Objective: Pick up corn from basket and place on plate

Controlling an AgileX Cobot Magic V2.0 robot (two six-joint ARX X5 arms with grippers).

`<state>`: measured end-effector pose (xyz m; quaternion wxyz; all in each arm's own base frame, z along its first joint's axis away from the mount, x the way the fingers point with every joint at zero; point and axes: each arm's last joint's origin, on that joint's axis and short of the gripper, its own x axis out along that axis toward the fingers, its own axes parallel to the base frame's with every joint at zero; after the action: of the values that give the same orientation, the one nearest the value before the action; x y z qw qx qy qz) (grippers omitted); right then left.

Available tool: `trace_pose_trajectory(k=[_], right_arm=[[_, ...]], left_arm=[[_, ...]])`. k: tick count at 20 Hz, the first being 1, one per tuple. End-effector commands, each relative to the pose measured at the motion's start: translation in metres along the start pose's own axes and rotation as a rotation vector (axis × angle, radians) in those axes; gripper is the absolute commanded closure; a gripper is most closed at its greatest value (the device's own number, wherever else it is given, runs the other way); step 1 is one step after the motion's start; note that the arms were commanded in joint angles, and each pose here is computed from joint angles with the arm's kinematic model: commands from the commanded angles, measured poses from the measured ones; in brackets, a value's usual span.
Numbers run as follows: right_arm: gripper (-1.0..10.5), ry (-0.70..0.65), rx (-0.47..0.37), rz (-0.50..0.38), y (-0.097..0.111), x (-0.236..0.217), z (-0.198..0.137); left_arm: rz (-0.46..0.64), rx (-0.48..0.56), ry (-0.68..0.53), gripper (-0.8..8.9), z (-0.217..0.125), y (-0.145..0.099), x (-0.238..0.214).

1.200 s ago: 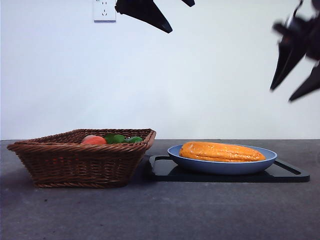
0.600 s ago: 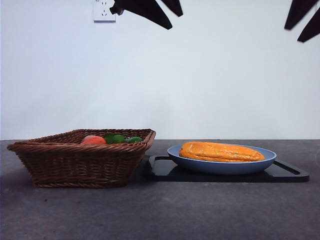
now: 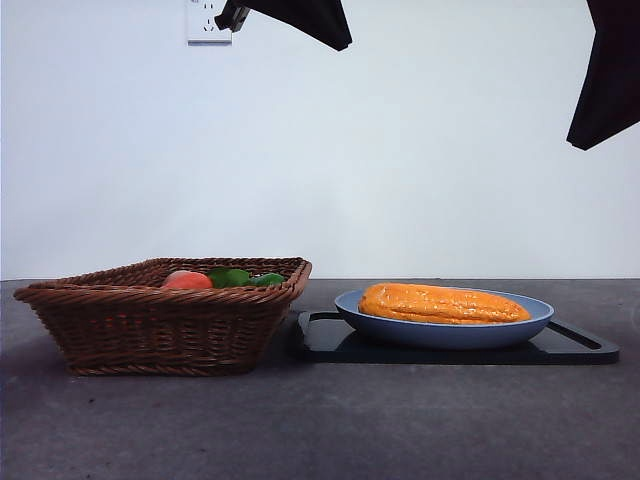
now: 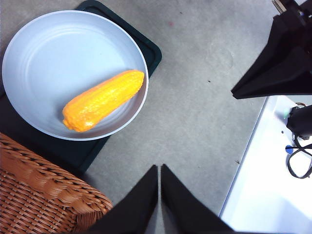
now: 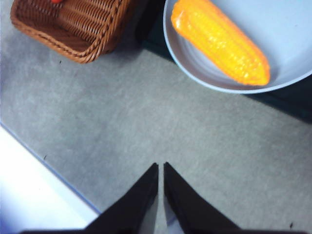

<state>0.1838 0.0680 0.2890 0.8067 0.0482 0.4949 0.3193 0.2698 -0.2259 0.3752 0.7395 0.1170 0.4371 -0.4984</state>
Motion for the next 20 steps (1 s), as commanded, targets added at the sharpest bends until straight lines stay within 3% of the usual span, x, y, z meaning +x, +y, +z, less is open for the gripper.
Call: trace_pose_trajectory(k=[1, 11, 20], right_arm=[[9.4, -0.016, -0.005, 0.002, 0.001, 0.000, 0.004], [9.4, -0.016, -0.004, 0.002, 0.001, 0.000, 0.004], [9.4, -0.016, -0.005, 0.002, 0.001, 0.000, 0.004]], left_arm=[[0.003, 0.018, -0.030, 8.06, 0.006, -0.003, -0.005], [0.024, 0.043, -0.057, 8.06, 0.008, 0.002, -0.008], [0.268, 0.117, -0.505, 8.06, 0.016, 0.036, -0.100]])
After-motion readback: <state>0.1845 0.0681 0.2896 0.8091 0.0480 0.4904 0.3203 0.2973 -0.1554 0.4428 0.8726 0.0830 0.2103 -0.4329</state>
